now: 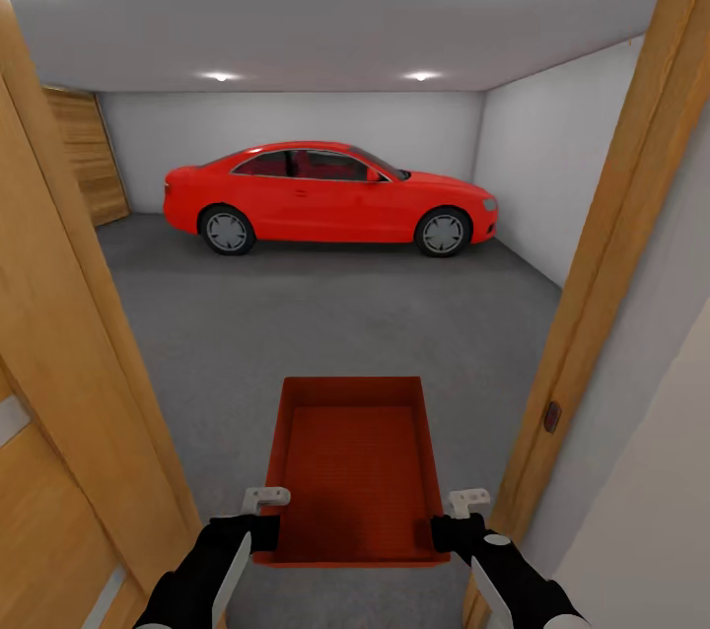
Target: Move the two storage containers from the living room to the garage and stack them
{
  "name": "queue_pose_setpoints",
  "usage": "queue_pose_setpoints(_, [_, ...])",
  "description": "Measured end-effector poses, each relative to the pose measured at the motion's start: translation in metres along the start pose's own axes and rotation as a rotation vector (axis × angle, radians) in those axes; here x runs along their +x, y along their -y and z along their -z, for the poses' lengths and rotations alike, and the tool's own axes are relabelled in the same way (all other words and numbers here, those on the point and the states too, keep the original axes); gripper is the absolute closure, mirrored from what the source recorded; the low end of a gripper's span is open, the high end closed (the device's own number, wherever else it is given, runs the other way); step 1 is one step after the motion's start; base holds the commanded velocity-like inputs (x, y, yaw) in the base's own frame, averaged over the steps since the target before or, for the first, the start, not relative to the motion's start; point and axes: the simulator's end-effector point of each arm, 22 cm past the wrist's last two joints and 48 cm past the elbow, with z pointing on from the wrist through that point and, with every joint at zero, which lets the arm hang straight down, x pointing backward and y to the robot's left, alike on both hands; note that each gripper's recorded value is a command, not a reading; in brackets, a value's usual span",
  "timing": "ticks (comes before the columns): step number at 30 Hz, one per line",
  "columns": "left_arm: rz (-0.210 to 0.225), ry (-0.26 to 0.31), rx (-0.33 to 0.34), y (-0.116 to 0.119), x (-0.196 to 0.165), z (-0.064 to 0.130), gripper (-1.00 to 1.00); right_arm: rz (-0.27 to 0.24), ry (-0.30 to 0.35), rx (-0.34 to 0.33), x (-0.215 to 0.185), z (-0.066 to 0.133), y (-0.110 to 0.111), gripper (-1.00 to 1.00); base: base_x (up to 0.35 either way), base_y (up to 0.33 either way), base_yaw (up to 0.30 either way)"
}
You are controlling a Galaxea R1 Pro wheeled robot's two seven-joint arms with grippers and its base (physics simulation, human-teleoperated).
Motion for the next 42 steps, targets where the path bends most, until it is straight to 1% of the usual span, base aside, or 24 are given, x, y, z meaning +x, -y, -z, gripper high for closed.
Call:
queue_pose_setpoints(6, [0.0, 0.0, 0.0, 0.0001, -0.0001, -0.0001, 1.0, 0.0, 0.0, 0.0, 0.0, -0.0001, 0.0001, 1.0, 0.009, 0.0, 0.0])
queue_pose_setpoints(10, [0.0, 0.0, 0.0, 0.0001, -0.0001, 0.0002, 1.0, 0.0, 0.0, 0.0, 0.0, 0.0002, 0.0001, 1.0, 0.146, 0.0, 0.0])
queue_pose_setpoints(39, [0.0, 0.001, 0.0, 0.0001, -0.0001, 0.0004, 1.0, 0.0, 0.001, 0.0, -0.0001, 0.0004, 0.0001, 1.0, 0.317, 0.0, 0.0])
queue_pose_setpoints(42, [0.0, 0.001, 0.0, 0.0001, 0.0, 0.0005, 1.0, 0.0, 0.001, 0.0, 0.0, 0.0005, 0.0001, 1.0, 0.051, 0.009, 0.0])
